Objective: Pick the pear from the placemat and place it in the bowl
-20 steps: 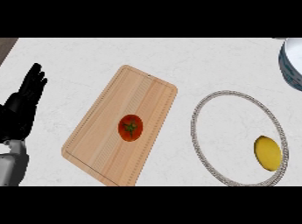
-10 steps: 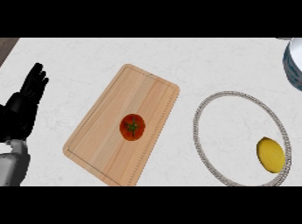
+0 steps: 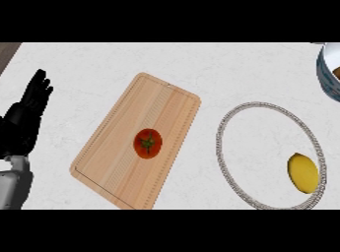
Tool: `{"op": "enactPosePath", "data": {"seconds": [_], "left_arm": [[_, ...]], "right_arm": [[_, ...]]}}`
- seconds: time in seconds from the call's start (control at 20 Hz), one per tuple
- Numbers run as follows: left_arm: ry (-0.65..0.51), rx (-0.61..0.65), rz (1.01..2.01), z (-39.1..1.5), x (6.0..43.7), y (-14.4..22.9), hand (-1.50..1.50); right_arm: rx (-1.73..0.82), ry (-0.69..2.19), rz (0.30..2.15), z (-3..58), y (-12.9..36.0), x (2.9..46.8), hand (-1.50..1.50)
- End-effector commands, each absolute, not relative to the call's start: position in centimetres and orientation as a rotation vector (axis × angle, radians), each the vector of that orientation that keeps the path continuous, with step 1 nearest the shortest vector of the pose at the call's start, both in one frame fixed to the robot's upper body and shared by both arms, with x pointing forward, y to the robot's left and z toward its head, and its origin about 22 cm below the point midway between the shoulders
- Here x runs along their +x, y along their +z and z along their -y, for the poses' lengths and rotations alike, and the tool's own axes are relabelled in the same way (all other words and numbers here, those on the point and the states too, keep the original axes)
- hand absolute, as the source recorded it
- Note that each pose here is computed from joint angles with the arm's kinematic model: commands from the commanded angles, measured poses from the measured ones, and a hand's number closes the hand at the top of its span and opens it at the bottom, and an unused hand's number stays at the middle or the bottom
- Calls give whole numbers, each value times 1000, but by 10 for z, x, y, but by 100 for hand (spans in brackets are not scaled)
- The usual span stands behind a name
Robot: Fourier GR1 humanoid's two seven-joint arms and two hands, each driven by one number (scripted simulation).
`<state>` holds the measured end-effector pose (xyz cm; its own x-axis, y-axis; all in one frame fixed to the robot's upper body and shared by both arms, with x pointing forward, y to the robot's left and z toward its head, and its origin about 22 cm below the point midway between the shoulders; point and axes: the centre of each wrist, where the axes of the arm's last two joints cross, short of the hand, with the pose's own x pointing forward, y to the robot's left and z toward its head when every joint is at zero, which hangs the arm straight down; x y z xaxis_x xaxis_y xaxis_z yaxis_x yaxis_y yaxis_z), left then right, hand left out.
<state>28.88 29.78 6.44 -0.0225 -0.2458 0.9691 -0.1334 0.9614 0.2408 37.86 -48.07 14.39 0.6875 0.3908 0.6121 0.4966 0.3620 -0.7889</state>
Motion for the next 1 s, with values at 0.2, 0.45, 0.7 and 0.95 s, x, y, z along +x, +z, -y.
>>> {"op": "enactPosePath", "data": {"seconds": [0.2,0.45,0.7,0.95], "left_arm": [[-87,314,1580,-301,286,59,0],[-63,326,1575,-298,271,56,0],[-83,356,1562,-308,276,36,0],[-44,344,1559,-313,273,51,0]], "right_arm": [[-1141,-605,1300,484,170,380,-150],[-1076,-709,1357,535,151,328,-150],[-1027,-668,1360,575,144,275,-150],[-936,-721,1414,589,112,230,-150]]}}
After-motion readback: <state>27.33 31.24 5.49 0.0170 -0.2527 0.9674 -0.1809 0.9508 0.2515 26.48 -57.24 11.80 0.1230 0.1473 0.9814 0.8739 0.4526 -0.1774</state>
